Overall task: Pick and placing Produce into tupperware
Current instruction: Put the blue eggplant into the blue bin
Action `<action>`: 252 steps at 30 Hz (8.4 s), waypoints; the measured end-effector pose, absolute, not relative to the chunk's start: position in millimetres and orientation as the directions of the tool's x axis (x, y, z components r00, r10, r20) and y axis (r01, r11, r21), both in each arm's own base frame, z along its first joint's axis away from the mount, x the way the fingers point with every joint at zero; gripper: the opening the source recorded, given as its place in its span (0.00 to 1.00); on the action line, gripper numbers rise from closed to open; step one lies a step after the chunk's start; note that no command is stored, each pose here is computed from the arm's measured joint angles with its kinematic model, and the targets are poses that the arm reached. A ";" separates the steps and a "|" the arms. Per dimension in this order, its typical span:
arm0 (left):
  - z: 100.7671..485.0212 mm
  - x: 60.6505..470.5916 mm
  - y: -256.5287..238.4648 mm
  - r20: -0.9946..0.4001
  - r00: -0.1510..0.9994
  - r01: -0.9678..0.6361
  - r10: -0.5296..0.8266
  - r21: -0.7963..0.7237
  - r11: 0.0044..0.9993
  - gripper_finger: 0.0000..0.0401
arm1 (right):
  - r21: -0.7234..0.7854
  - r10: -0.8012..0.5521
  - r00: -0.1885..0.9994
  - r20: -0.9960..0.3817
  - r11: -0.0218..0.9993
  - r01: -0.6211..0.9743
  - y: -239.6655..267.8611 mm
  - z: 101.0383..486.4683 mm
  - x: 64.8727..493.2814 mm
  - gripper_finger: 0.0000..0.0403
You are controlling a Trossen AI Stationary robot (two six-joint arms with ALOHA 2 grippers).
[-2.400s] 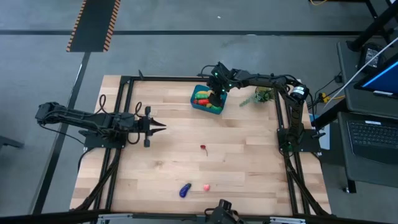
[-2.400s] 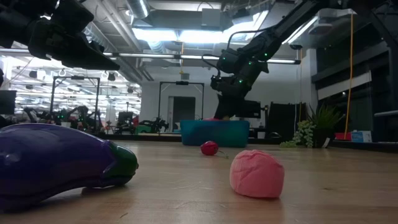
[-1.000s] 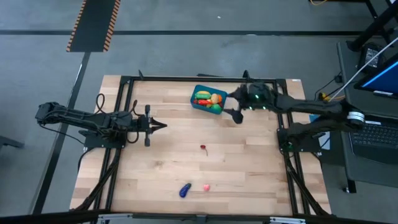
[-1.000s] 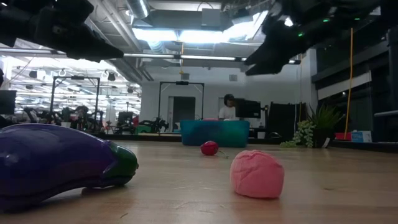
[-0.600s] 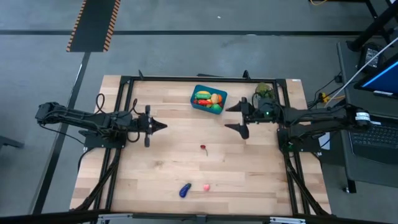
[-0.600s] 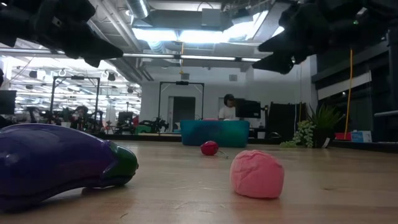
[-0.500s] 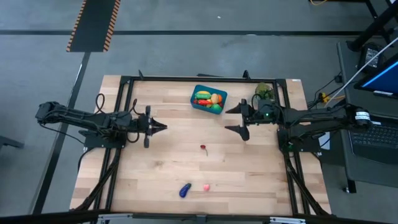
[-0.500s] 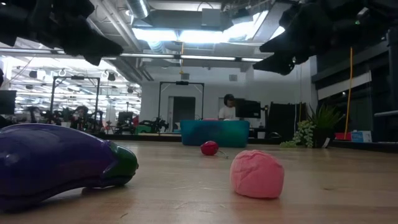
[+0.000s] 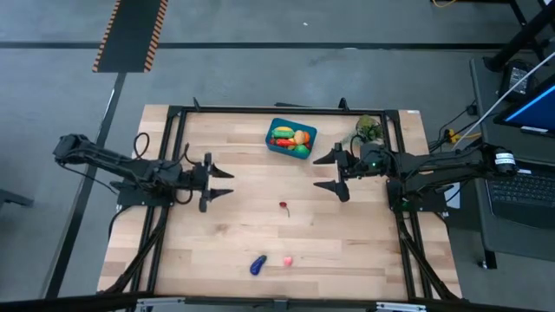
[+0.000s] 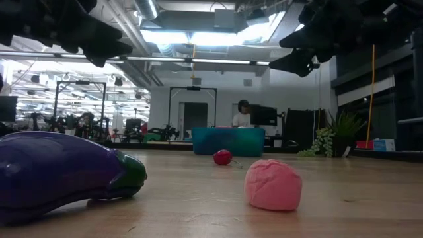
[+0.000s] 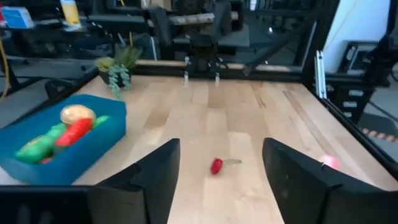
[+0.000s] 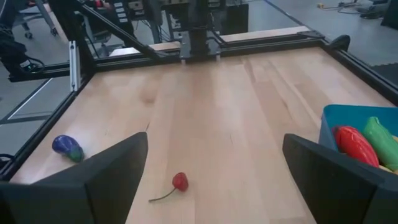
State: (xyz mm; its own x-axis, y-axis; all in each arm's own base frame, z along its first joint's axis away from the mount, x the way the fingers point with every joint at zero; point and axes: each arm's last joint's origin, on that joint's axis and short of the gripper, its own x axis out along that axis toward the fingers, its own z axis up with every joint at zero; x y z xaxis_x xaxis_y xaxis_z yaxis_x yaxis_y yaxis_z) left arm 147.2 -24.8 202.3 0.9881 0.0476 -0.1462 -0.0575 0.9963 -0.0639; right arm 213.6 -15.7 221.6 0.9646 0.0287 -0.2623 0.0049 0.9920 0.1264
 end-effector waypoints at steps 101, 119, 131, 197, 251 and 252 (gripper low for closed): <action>173.6 305.2 -225.9 -0.831 0.541 -0.540 -0.131 -0.462 0.703 0.55 | 0.163 0.311 0.905 -0.291 0.948 -0.273 71.2 221.5 197.7 0.93; 172.3 310.4 -219.0 -0.834 0.538 -0.557 -0.121 -0.460 0.691 0.55 | 0.166 0.312 0.904 -0.292 0.947 -0.274 71.3 221.5 197.7 0.93; 141.2 317.5 -219.2 -0.883 0.445 -0.604 -0.148 -0.418 0.679 0.55 | 0.166 0.312 0.903 -0.295 0.948 -0.273 71.3 221.2 197.6 0.93; 162.8 302.5 -208.2 -0.900 0.434 -0.356 -0.035 -0.207 0.911 0.26 | 0.169 0.311 0.901 -0.303 0.948 -0.271 71.2 220.5 197.4 0.93; 195.8 281.0 -150.1 -0.352 0.936 -0.070 0.023 -0.122 0.990 0.25 | 0.112 0.392 0.873 -0.291 0.920 -0.376 88.6 221.6 190.7 0.93; 194.9 282.2 -147.0 -0.352 0.936 -0.059 0.014 -0.118 0.991 0.25 | 0.102 0.393 0.873 -0.288 0.919 -0.380 88.7 221.9 190.7 0.93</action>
State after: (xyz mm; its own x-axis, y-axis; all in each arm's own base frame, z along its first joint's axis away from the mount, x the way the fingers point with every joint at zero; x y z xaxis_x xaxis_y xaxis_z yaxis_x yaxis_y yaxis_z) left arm 282.2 -147.0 194.9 0.9360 0.0142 -0.3518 -0.0593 0.9913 -0.1176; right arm 190.7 88.7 221.9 0.8735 0.3926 -0.2880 -0.3795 0.9195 0.1025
